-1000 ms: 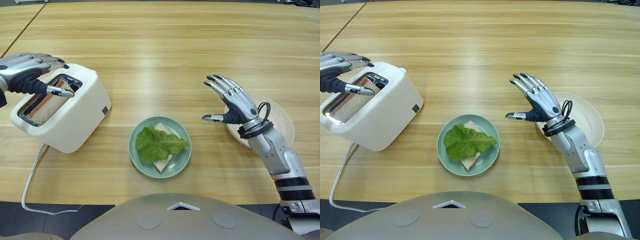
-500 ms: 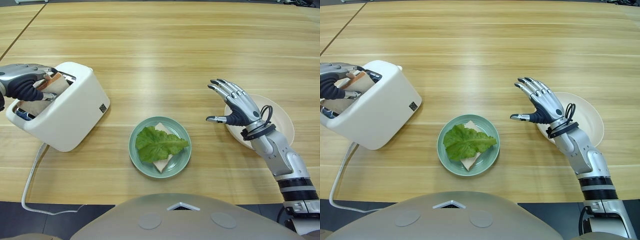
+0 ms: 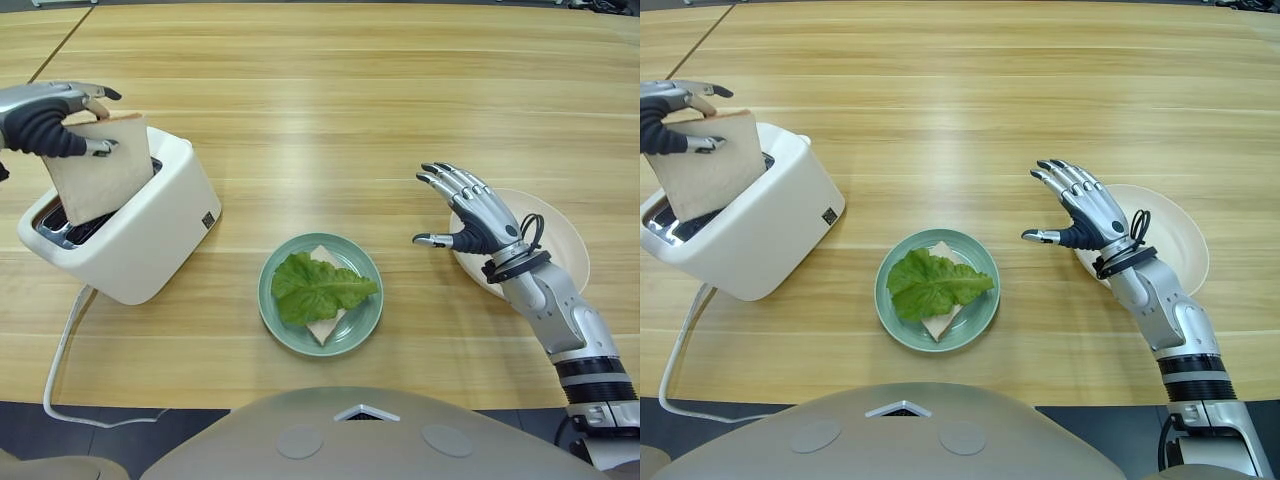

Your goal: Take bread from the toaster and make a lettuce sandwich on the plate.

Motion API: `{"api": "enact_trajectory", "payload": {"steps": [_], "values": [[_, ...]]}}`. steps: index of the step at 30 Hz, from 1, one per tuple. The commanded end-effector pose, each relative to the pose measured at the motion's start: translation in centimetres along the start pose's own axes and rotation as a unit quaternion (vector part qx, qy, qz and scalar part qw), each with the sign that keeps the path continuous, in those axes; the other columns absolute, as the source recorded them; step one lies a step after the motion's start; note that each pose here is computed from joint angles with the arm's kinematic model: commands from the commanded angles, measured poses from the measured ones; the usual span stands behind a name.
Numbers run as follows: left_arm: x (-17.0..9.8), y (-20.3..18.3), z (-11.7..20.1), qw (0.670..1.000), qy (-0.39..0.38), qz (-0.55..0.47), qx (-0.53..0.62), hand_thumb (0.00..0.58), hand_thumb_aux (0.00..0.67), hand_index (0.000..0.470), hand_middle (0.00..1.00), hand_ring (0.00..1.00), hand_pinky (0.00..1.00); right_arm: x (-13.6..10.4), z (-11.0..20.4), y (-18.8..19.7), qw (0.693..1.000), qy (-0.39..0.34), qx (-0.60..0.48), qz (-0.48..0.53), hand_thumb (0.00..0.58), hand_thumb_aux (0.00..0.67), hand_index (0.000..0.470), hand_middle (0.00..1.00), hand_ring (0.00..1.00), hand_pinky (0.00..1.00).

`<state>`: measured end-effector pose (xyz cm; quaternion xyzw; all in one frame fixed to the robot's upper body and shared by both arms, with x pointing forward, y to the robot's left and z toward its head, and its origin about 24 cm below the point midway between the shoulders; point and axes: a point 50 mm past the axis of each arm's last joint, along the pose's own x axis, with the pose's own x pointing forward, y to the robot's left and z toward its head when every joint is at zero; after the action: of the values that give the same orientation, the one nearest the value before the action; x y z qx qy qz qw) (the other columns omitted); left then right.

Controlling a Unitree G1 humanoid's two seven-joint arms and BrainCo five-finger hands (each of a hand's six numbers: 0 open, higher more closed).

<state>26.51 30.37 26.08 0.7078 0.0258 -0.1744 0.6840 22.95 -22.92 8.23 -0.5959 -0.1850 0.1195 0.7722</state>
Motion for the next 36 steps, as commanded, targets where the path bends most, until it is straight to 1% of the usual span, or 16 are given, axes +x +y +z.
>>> {"api": "enact_trajectory", "payload": {"steps": [1, 6, 8, 10, 13, 17, 20, 22, 24, 27, 32, 36], "values": [[-0.3, 3.6, 0.8, 0.999, -0.023, 0.033, 0.02, 0.58, 0.67, 0.47, 0.0, 0.0, 0.0, 0.1, 0.3, 0.4, 1.0, 0.0, 0.004, 0.009, 0.0, 0.0, 0.0, 0.0, 0.0, 0.0], [-0.3, 5.5, 3.5, 0.993, -0.094, 0.063, 0.037, 0.58, 0.67, 0.47, 0.0, 0.0, 0.0, 0.4, 0.5, 0.5, 1.0, -0.002, 0.007, 0.006, 0.0, 0.0, 0.0, 0.0, 0.0, 0.0], [-0.3, 6.3, 5.0, 0.986, -0.137, 0.086, 0.037, 0.58, 0.67, 0.47, 0.0, 0.0, 0.0, 0.7, 0.7, 0.6, 1.0, -0.007, 0.009, 0.003, 0.0, 0.0, 0.0, 0.0, 0.0, 0.0], [-0.1, 6.2, 6.2, 0.98, -0.174, 0.093, 0.031, 0.58, 0.67, 0.47, 0.0, 0.0, 0.0, 1.2, 1.0, 0.7, 1.0, -0.015, 0.01, 0.003, 0.0, 0.0, 0.0, 0.0, 0.0, 0.0], [0.8, 4.4, 8.0, 0.97, -0.233, 0.067, 0.01, 0.58, 0.67, 0.47, 0.0, 0.0, 0.0, 2.0, 1.2, 0.6, 1.0, -0.023, 0.01, -0.011, 0.0, 0.0, 0.0, 0.0, 0.0, 0.0], [2.4, 0.8, 10.8, 0.947, -0.319, 0.008, -0.028, 0.58, 0.67, 0.47, 0.0, 0.0, 0.0, 2.7, 1.3, 0.4, 0.999, -0.031, 0.014, -0.023, 0.0, 0.0, 0.0, 0.0, 0.0, 0.0], [3.5, -2.0, 12.7, 0.927, -0.368, -0.045, -0.058, 0.58, 0.67, 0.47, 0.0, 0.0, 0.0, 3.0, 1.5, 0.4, 0.999, -0.038, 0.017, -0.026, 0.0, 0.0, 0.0, 0.0, 0.0, 0.0], [3.7, -3.3, 13.6, 0.916, -0.388, -0.066, -0.075, 0.58, 0.67, 0.47, 0.0, 0.0, 0.0, 3.0, 1.6, 0.4, 0.999, -0.041, 0.019, -0.029, 0.0, 0.0, 0.0, 0.0, 0.0, 0.0], [4.1, -3.9, 14.6, 0.907, -0.401, -0.069, -0.11, 0.58, 0.67, 0.47, 0.0, 0.0, 0.0, 3.0, 1.6, 0.5, 0.999, -0.042, 0.021, -0.027, 0.0, 0.0, 0.0, 0.0, 0.0, 0.0], [4.4, -4.6, 15.4, 0.897, -0.4, -0.071, -0.172, 0.58, 0.67, 0.47, 0.0, 0.0, 0.0, 3.0, 1.7, 0.7, 0.999, -0.044, 0.021, -0.023, 0.0, 0.0, 0.0, 0.0, 0.0, 0.0], [4.8, -5.5, 14.7, 0.885, -0.367, -0.095, -0.271, 0.58, 0.67, 0.47, 0.0, 0.0, 0.0, 3.1, 1.7, 0.7, 0.998, -0.046, 0.021, -0.023, 0.0, 0.0, 0.0, 0.0, 0.0, 0.0], [5.2, -6.1, 14.6, 0.854, -0.353, -0.101, -0.368, 0.58, 0.67, 0.47, 0.0, 0.0, 0.0, 3.4, 1.8, 1.0, 0.998, -0.05, 0.02, -0.02, 0.0, 0.0, 0.0, 0.0, 0.0, 0.0]]}}
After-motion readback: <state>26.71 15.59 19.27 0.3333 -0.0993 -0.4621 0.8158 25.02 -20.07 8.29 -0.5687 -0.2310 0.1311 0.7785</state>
